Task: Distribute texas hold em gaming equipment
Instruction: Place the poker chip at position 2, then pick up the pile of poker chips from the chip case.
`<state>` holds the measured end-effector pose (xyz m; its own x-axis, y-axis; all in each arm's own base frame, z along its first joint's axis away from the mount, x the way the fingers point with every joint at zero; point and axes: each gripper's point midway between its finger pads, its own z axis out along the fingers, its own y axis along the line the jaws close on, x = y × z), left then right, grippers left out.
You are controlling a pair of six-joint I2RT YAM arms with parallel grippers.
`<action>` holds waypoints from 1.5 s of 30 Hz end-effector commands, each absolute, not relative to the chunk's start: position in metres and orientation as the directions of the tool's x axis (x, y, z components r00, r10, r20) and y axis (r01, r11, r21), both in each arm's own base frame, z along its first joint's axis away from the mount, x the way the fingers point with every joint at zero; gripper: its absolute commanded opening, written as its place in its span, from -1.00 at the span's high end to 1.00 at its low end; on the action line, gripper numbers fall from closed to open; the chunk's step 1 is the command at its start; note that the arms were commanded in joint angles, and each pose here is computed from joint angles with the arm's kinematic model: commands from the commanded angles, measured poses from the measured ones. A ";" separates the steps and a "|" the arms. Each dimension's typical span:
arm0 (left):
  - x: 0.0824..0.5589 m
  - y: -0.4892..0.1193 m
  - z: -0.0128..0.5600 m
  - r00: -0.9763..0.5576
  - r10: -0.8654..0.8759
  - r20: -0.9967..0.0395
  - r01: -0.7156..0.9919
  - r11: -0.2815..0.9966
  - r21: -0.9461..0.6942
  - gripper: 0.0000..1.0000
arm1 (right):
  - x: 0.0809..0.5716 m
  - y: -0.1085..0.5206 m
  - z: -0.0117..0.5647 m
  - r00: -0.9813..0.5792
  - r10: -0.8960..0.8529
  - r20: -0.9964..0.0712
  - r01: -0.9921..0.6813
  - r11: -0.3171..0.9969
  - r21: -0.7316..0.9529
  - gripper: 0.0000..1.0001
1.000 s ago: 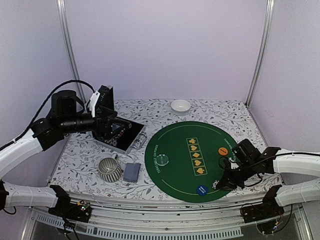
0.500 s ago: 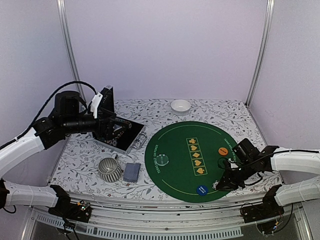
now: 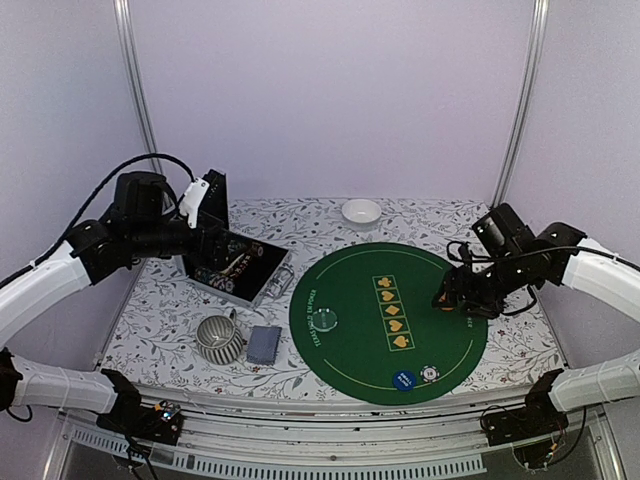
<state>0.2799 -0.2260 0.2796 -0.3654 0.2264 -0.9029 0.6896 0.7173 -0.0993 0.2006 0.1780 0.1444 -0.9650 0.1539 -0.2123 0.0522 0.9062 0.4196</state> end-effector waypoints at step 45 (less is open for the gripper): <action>0.379 -0.141 0.043 -0.865 0.409 -0.290 0.383 0.912 0.145 0.24 | 0.313 0.300 0.148 -0.717 -0.352 -0.603 -0.599 0.752 0.274 -0.50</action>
<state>0.3776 -0.1310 0.0486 -0.8744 0.3854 -0.2949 0.3460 0.9212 0.1780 0.3109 0.2913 0.1480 -0.7233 -0.3483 -0.5963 -0.5856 0.7670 0.2622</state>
